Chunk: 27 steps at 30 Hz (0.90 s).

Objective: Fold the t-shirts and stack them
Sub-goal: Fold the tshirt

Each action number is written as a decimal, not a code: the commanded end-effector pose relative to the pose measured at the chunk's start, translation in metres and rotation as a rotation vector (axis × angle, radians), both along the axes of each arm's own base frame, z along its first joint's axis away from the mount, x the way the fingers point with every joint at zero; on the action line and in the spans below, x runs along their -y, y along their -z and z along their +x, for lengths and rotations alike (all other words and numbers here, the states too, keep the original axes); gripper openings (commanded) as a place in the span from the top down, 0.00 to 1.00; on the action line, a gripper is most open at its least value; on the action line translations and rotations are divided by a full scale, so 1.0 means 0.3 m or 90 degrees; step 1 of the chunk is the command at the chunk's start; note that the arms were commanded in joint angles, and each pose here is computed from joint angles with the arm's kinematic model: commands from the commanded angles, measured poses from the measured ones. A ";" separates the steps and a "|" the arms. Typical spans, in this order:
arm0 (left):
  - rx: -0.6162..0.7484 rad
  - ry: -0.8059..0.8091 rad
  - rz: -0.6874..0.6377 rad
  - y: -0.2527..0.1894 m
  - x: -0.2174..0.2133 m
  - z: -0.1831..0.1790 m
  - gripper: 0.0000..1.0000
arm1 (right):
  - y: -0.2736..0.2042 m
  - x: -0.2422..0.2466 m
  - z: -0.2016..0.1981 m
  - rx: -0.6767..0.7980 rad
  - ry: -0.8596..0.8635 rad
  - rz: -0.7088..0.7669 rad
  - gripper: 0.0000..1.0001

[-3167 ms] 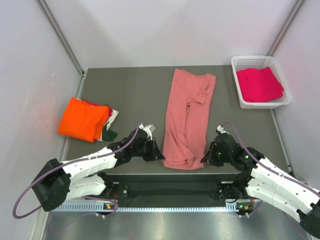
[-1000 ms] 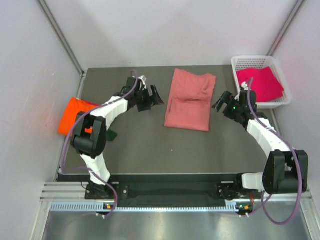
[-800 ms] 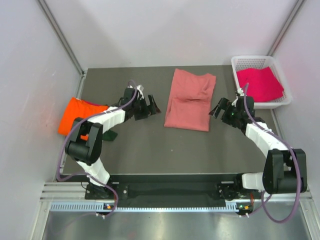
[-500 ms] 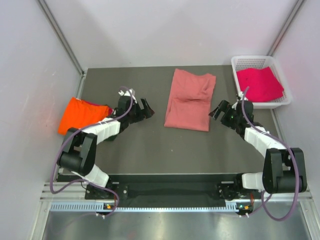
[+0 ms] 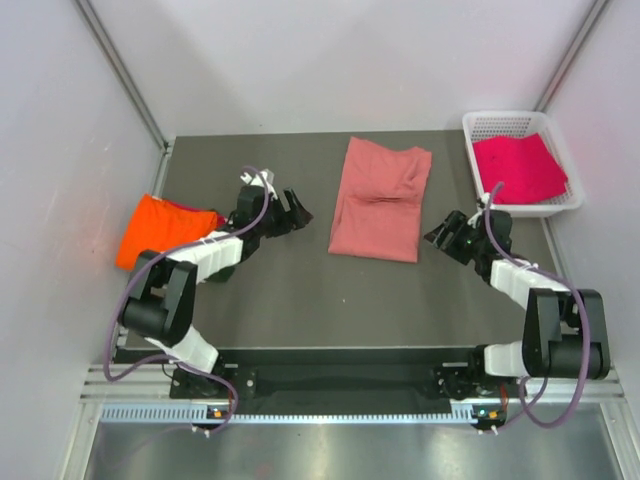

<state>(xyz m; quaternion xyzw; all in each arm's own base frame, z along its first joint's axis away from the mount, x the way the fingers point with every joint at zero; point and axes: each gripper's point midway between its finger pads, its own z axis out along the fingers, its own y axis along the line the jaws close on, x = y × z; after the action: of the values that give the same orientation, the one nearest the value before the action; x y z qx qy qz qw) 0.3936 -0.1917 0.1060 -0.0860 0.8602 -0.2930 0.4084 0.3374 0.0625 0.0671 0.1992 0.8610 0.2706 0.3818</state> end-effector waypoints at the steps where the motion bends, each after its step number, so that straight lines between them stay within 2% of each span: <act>1: -0.013 0.056 -0.015 -0.001 0.065 0.008 0.15 | -0.049 -0.065 0.047 0.025 -0.043 -0.059 0.30; 4: -0.044 0.076 -0.003 0.044 0.090 -0.006 0.18 | -0.041 -0.110 0.037 0.009 -0.063 -0.098 0.27; 6: -0.061 0.095 -0.012 0.063 0.108 -0.014 0.19 | -0.020 -0.134 0.019 -0.002 -0.074 -0.104 0.28; 11: -0.103 0.123 -0.013 0.109 0.166 -0.040 0.21 | 0.047 -0.161 -0.008 -0.050 -0.099 -0.082 0.37; 18: -0.155 0.152 0.018 0.170 0.211 -0.103 0.18 | 0.115 -0.179 -0.033 -0.097 -0.120 -0.066 0.50; 21: -0.168 0.161 0.015 0.187 0.220 -0.117 0.21 | 0.132 -0.198 -0.033 -0.109 -0.140 -0.053 0.65; 22: -0.169 0.165 0.012 0.186 0.227 -0.119 0.22 | 0.130 -0.206 -0.026 -0.109 -0.145 -0.047 0.75; 24: -0.168 0.168 0.015 0.189 0.228 -0.121 0.22 | 0.137 -0.221 -0.029 -0.109 -0.161 -0.034 0.83; 25: -0.170 0.168 0.019 0.197 0.224 -0.125 0.22 | 0.137 -0.221 -0.030 -0.107 -0.164 -0.036 0.91; 27: -0.165 0.165 0.029 0.203 0.215 -0.123 0.20 | 0.136 -0.211 -0.027 -0.104 -0.157 -0.044 0.94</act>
<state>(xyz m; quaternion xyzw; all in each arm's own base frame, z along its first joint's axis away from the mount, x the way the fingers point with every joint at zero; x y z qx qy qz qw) 0.3550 -0.2561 0.0457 -0.0146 0.9141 -0.3169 0.2525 0.3237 0.1224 0.0212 0.1172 0.9185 0.2606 0.2734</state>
